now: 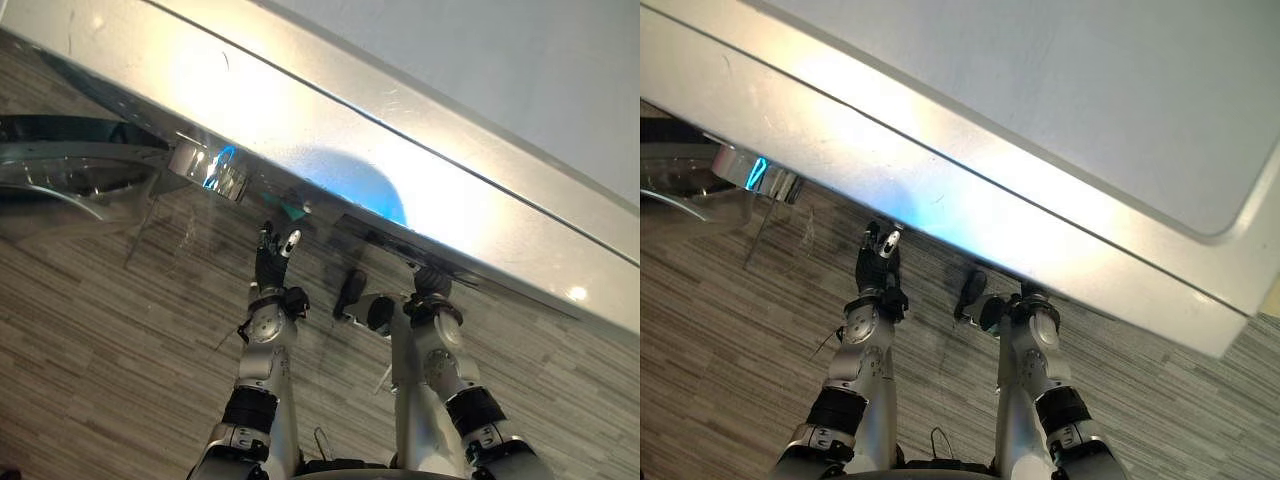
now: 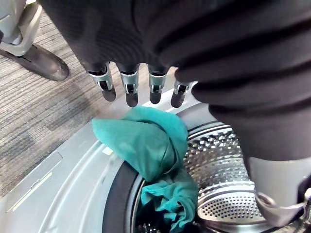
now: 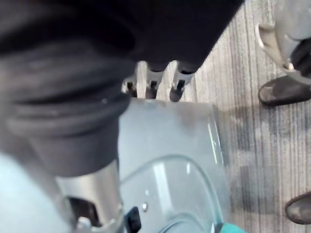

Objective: Pick up the laundry basket with both hands and put the clothes into the washing machine.

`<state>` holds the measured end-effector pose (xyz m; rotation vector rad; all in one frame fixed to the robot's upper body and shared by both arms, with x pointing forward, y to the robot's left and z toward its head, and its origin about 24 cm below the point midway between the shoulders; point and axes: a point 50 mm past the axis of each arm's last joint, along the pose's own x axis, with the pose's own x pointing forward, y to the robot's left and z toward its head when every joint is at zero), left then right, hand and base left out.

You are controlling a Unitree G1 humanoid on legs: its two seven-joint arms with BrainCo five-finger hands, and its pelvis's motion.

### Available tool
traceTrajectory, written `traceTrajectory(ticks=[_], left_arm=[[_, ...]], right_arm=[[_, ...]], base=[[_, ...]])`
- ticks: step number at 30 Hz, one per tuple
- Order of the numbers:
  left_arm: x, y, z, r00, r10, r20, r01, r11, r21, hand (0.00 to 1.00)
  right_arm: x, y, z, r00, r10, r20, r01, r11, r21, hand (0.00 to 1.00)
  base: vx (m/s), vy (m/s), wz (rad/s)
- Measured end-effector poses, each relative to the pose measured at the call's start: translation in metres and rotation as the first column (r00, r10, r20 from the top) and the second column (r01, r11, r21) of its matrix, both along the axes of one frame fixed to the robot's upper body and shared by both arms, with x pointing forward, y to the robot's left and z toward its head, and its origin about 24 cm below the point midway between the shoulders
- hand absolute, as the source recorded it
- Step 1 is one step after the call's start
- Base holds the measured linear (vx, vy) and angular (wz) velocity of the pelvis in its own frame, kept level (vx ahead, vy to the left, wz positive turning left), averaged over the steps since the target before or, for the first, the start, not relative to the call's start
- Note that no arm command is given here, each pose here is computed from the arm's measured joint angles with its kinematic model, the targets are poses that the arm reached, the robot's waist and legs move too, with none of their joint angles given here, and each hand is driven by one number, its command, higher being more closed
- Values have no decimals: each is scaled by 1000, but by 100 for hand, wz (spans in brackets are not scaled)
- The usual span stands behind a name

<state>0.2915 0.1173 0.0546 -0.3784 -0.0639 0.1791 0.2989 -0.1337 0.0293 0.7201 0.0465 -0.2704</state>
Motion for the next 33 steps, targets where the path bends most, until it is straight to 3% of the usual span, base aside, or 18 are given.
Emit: traceTrajectory(ticks=[10,16,20,25,33], left_arm=[[-1,7,-7,999,27,-29,-27,1000,-9,0],[-4,2,-55,967,1,-254,6,1000,29,0],[-8,9,-75,940,3,-342,27,996,85,0],[-38,14,-129,817,-40,-576,160,974,159,0],[-111,39,-189,571,-39,-820,251,959,129,0]], right_arm=[[-1,-5,0,996,-90,-7,90,992,86,0],[-9,-3,-39,976,-35,-215,46,998,45,0],[-28,3,-62,953,61,-295,-74,997,-34,0],[-71,8,-114,847,175,-501,-211,977,-16,0],[-125,-7,-159,690,245,-681,-350,937,-18,0]], base=[[19,17,4],[77,28,2],[73,19,-17],[104,-17,7],[146,20,-9]])
